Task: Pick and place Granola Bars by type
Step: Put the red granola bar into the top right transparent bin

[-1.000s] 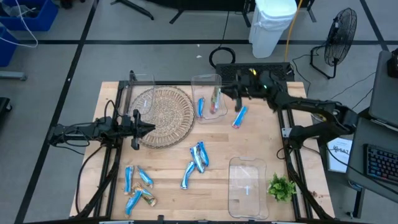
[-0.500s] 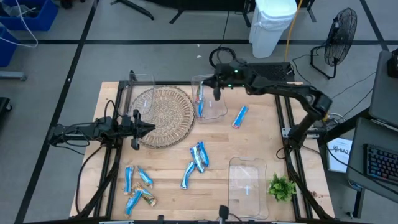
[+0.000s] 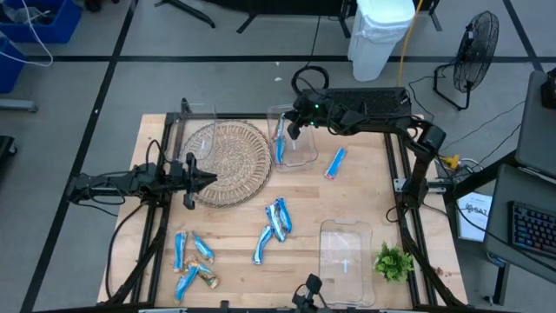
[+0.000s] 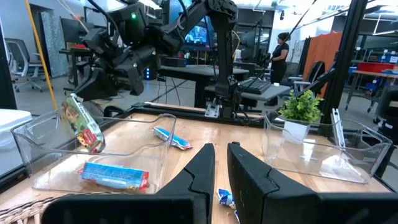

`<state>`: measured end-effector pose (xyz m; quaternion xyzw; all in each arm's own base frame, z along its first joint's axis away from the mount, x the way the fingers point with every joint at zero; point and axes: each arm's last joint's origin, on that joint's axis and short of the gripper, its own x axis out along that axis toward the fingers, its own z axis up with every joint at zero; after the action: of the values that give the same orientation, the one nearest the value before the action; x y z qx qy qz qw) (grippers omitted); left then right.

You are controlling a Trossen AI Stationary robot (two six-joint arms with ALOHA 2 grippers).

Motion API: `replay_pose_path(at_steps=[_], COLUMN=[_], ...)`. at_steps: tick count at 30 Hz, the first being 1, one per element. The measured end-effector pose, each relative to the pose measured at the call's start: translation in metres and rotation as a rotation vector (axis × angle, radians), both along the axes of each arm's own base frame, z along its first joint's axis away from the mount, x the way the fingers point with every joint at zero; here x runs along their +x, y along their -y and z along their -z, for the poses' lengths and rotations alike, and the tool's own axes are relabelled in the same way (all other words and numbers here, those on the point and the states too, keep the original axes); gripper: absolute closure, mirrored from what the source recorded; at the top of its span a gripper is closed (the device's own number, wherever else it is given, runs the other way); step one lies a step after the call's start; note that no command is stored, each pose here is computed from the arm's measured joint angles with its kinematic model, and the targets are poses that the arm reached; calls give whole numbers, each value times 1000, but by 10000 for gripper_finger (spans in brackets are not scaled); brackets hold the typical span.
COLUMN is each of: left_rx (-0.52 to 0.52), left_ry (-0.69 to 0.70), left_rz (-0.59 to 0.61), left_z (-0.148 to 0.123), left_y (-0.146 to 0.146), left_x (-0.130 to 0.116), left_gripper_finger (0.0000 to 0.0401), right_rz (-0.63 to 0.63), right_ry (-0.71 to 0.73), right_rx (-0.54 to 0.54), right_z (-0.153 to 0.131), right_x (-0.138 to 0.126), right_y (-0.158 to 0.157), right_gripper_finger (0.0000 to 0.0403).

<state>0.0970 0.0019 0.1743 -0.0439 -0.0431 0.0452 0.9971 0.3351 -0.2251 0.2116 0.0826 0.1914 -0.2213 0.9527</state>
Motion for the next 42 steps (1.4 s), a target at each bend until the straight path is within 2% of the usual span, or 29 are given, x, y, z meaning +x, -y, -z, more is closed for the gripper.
replay_pose_path(at_steps=[10, 29, 42], left_rx=[0, 0, 0], left_ry=[0, 0, 1], left_rz=[0, 0, 0], left_z=[0, 0, 0], left_y=[0, 0, 0], left_x=[0, 0, 0], left_gripper_finger=[352, 352, 352], right_rz=[113, 111, 110], right_ry=[-27, -24, -20], right_rx=[-44, -35, -25], right_z=[0, 0, 1], right_x=[-1, 0, 0], right_y=[2, 0, 0], right_gripper_finger=[402, 389, 334])
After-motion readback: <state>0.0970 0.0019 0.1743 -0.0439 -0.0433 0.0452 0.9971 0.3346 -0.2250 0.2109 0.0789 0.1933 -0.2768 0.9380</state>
